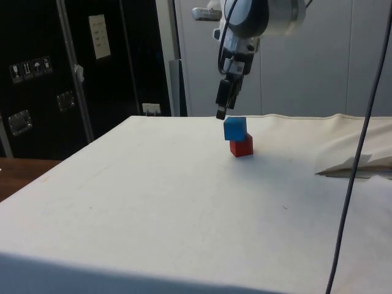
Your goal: Stack the two cubes.
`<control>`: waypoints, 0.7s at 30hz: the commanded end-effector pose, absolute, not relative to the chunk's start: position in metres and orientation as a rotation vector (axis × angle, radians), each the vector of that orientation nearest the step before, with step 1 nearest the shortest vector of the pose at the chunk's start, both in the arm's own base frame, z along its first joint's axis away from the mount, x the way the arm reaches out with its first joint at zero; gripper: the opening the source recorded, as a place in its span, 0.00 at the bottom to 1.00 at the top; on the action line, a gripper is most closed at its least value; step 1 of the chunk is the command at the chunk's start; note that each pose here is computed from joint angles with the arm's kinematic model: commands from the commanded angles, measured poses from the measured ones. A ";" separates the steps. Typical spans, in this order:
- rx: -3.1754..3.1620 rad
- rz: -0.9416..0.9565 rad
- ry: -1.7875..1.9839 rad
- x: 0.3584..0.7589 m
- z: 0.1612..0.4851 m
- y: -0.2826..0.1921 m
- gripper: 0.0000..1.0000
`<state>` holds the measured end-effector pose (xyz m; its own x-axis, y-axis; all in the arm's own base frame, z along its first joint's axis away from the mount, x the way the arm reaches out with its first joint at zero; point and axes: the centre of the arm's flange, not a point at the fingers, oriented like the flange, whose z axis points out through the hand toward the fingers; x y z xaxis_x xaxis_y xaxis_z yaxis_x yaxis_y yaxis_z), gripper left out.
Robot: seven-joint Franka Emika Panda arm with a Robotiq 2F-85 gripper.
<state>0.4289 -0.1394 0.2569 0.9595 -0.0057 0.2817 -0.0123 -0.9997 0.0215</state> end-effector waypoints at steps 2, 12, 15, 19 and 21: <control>3.079 0.438 -0.011 0.428 0.259 -0.142 1.00; 3.083 0.505 0.017 0.430 0.281 -0.135 1.00; 3.083 0.517 0.029 0.431 0.287 -0.133 1.00; 3.083 0.541 0.058 0.433 0.298 -0.129 1.00; 3.083 0.559 0.081 0.434 0.306 -0.126 1.00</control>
